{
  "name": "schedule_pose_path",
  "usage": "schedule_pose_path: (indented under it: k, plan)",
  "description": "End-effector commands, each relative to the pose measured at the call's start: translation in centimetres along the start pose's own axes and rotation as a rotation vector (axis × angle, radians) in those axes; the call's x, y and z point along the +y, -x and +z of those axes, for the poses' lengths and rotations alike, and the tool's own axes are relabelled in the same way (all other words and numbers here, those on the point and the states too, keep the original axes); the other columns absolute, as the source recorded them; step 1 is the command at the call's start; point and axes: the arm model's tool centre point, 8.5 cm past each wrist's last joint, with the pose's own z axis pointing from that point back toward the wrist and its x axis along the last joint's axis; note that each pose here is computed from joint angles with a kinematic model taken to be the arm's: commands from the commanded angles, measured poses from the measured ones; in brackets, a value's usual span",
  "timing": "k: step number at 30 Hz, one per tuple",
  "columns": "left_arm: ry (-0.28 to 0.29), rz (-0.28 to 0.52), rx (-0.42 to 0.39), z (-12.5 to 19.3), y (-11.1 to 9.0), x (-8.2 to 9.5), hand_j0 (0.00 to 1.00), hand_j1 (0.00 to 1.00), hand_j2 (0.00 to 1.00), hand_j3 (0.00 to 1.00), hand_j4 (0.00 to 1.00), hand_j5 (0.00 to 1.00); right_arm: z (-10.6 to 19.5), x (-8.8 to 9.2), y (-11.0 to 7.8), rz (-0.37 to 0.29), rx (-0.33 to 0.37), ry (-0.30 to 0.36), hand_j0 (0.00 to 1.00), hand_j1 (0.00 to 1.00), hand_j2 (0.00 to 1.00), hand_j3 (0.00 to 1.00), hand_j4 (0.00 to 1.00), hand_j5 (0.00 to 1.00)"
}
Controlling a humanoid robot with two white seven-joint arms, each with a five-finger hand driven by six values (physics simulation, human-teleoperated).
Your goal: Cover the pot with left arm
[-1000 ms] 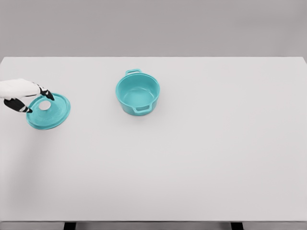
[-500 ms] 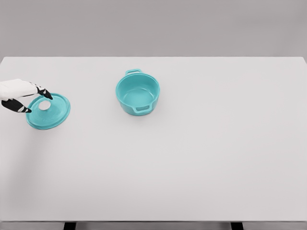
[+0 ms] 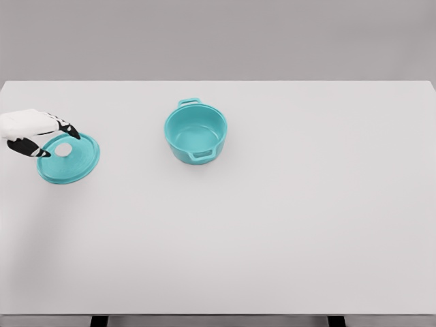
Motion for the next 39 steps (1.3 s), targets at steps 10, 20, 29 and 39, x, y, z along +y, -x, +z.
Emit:
schedule_pose_path:
  k: [10, 20, 29, 39]
  plan:
    - [0.001, 0.018, -0.014, -0.7, -0.4, -0.6, 0.75, 0.75, 0.75, 0.75, 0.75, 0.75, 0.0, 0.0, 0.0, 0.000, 0.001, 0.000, 1.00, 1.00, 1.00, 1.00, 1.00, 1.00]
    - [0.002, 0.020, -0.019, -1.1, -0.6, -0.7, 0.73, 0.73, 0.73, 0.73, 0.73, 0.73, 0.0, 0.0, 0.0, 0.000, 0.001, 0.000, 1.00, 1.00, 1.00, 1.00, 1.00, 1.00]
    - [0.004, 0.023, -0.018, -1.2, -0.6, -0.8, 0.70, 0.70, 0.70, 0.70, 0.70, 0.70, 0.0, 0.0, 0.0, 0.000, 0.001, 0.000, 1.00, 1.00, 1.00, 1.00, 1.00, 1.00]
    - [0.012, 0.042, -0.009, -1.2, -0.2, -1.5, 0.67, 0.67, 0.67, 0.67, 0.67, 0.67, 0.0, 0.0, 0.0, 0.000, 0.001, 0.000, 1.00, 1.00, 1.00, 1.00, 1.00, 1.00]
